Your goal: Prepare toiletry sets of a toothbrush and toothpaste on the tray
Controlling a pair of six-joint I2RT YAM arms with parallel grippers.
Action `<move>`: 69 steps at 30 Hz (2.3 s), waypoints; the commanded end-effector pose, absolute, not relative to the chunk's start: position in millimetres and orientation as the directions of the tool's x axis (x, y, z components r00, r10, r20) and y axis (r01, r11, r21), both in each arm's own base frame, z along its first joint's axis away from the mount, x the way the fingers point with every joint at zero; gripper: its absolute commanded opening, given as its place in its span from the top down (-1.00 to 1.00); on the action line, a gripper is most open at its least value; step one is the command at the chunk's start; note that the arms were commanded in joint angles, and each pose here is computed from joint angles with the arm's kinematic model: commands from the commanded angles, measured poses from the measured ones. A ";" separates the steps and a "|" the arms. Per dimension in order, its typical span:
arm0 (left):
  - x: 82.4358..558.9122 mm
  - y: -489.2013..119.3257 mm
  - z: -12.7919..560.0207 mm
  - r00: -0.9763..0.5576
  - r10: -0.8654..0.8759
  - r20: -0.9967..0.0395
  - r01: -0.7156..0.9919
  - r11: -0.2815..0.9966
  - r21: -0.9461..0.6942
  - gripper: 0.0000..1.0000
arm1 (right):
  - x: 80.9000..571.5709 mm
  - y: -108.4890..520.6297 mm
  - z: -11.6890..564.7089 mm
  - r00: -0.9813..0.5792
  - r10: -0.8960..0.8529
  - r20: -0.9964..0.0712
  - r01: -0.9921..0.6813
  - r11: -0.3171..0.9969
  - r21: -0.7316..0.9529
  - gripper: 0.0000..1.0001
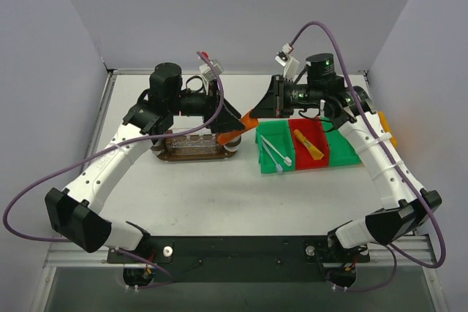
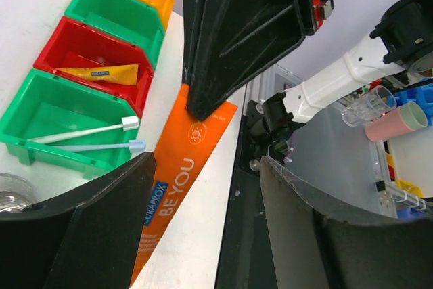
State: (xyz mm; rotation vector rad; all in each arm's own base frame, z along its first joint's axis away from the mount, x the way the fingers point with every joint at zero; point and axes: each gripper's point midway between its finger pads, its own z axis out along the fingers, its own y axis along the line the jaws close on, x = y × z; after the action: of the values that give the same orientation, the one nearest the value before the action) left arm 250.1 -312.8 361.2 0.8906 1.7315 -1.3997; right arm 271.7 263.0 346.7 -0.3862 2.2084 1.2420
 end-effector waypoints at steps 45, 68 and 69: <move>334.5 -240.4 383.2 -0.547 -0.441 -0.712 0.484 0.527 -0.698 1.00 | 282.6 325.9 369.8 -0.631 0.180 -0.755 -0.636 0.436 0.636 -0.04; 337.1 -214.4 383.9 -0.499 -0.538 -0.680 0.343 0.598 -0.724 1.00 | 317.0 404.4 325.2 -0.618 0.155 -0.771 -0.596 0.547 0.588 0.00; 337.1 -213.5 385.7 -0.492 -0.540 -0.683 0.345 0.599 -0.722 1.00 | 316.2 407.5 324.5 -0.622 0.152 -0.768 -0.598 0.540 0.592 0.01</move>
State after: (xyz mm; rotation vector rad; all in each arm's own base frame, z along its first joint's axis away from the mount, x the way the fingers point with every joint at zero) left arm 341.0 -220.0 353.2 -0.1408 1.9012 -1.0530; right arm 305.4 393.0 300.7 -0.3593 2.0524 1.1236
